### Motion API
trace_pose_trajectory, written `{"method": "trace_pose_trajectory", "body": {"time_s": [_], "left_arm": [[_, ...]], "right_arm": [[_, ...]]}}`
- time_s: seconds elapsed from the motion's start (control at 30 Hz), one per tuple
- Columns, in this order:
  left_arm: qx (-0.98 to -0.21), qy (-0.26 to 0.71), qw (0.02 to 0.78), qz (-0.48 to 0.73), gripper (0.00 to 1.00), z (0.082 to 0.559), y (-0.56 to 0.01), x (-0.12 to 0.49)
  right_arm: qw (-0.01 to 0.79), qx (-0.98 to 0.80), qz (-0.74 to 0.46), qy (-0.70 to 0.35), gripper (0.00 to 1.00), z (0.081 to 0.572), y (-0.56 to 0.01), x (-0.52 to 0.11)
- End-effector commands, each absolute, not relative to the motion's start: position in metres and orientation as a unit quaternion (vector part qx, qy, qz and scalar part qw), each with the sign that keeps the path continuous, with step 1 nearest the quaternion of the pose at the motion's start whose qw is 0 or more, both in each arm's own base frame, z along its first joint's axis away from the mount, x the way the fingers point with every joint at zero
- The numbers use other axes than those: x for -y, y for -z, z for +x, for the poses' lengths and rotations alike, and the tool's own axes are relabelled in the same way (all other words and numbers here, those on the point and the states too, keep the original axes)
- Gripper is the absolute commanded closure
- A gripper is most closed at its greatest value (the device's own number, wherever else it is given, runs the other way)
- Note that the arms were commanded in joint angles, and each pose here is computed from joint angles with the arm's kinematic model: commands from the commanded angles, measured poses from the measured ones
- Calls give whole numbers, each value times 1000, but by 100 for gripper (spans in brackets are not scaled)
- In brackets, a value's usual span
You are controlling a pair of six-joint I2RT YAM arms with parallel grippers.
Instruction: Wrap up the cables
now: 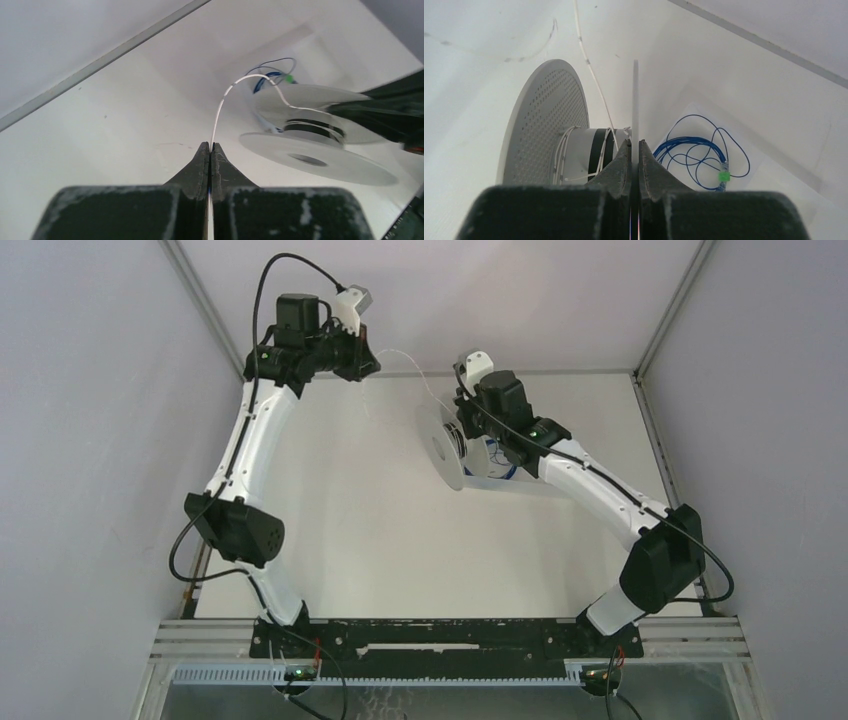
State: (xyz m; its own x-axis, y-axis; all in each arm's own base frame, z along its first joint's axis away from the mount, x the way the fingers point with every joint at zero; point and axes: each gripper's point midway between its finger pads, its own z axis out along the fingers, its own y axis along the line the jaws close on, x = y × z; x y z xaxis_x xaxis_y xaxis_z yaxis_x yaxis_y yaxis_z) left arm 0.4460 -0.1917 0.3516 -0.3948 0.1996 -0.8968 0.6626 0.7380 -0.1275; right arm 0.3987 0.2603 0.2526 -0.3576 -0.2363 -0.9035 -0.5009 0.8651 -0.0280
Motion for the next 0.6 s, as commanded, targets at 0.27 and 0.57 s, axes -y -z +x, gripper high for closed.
{"method": "trace_pose_trajectory", "body": {"time_s": [0.27,0.57], "left_arm": [[-841,93,471,249,100,476,-309,139],[-859,115,421,267,100,464,-252,149]], "right_arm": [[584,-761,-207,-193,100,384,-333,-259],[583,-761,-171,-229,100,389,-357,-243]]}}
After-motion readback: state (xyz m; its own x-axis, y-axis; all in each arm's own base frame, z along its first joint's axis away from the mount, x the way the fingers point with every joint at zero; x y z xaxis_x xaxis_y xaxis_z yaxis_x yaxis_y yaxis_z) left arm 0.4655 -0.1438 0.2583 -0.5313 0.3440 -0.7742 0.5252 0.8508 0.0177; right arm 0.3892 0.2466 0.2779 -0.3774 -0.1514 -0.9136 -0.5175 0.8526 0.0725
